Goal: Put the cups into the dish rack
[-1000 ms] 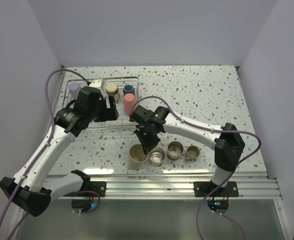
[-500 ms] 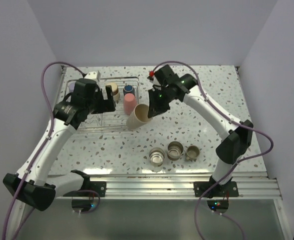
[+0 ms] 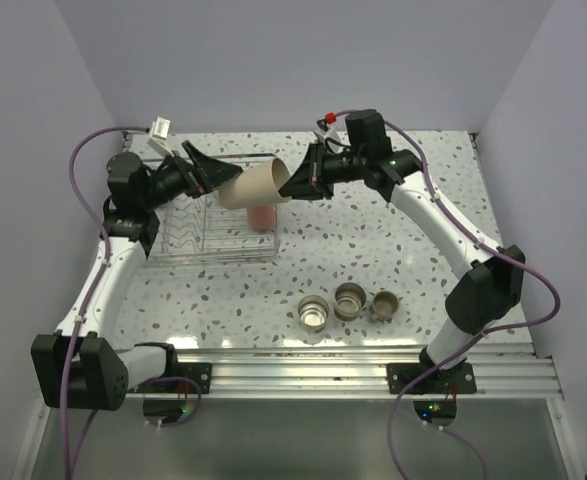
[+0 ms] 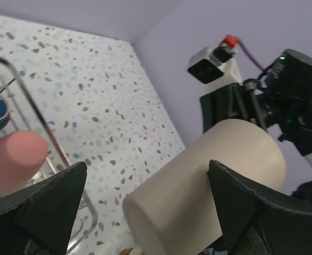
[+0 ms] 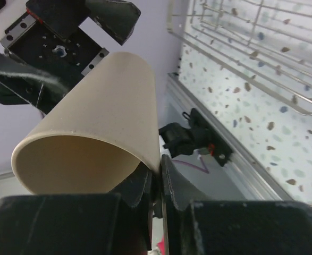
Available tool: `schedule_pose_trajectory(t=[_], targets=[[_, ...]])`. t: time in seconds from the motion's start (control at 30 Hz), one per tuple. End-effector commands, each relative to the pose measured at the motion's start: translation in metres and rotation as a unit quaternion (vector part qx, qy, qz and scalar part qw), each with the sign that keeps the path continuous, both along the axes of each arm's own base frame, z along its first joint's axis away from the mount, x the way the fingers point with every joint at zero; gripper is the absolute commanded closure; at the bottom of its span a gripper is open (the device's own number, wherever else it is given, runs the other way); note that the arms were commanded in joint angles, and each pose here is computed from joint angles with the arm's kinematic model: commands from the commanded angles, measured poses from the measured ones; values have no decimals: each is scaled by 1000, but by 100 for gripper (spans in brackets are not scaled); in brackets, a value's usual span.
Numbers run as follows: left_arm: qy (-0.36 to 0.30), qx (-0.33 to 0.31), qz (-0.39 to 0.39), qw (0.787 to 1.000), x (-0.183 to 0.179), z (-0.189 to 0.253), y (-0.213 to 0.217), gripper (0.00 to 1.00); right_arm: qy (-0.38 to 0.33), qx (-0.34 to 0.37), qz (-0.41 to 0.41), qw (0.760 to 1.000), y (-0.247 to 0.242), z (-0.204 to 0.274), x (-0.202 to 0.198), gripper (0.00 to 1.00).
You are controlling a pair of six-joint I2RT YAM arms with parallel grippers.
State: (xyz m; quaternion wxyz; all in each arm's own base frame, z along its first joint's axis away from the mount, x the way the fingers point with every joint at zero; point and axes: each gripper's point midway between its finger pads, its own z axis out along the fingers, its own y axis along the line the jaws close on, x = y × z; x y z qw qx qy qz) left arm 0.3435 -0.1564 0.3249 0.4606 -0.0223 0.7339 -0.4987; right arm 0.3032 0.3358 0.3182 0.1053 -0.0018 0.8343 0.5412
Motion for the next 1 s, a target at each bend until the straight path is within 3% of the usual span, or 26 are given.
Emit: schedule_pose_trajectory(t=[0.0, 0.17, 0.67, 0.97], targets=[[-121, -63, -130, 982, -36, 59, -24, 0, -12, 111, 21, 993, 10, 63, -9, 100], [-159, -108, -167, 967, -57, 76, -27, 0, -15, 119, 22, 993, 12, 68, -6, 100], [-181, -169, -184, 951, -78, 91, -26, 5, 1, 151, 18, 988, 17, 74, 4, 100], [-189, -185, -181, 947, -87, 97, -24, 22, 12, 136, 11, 991, 14, 59, 0, 100]])
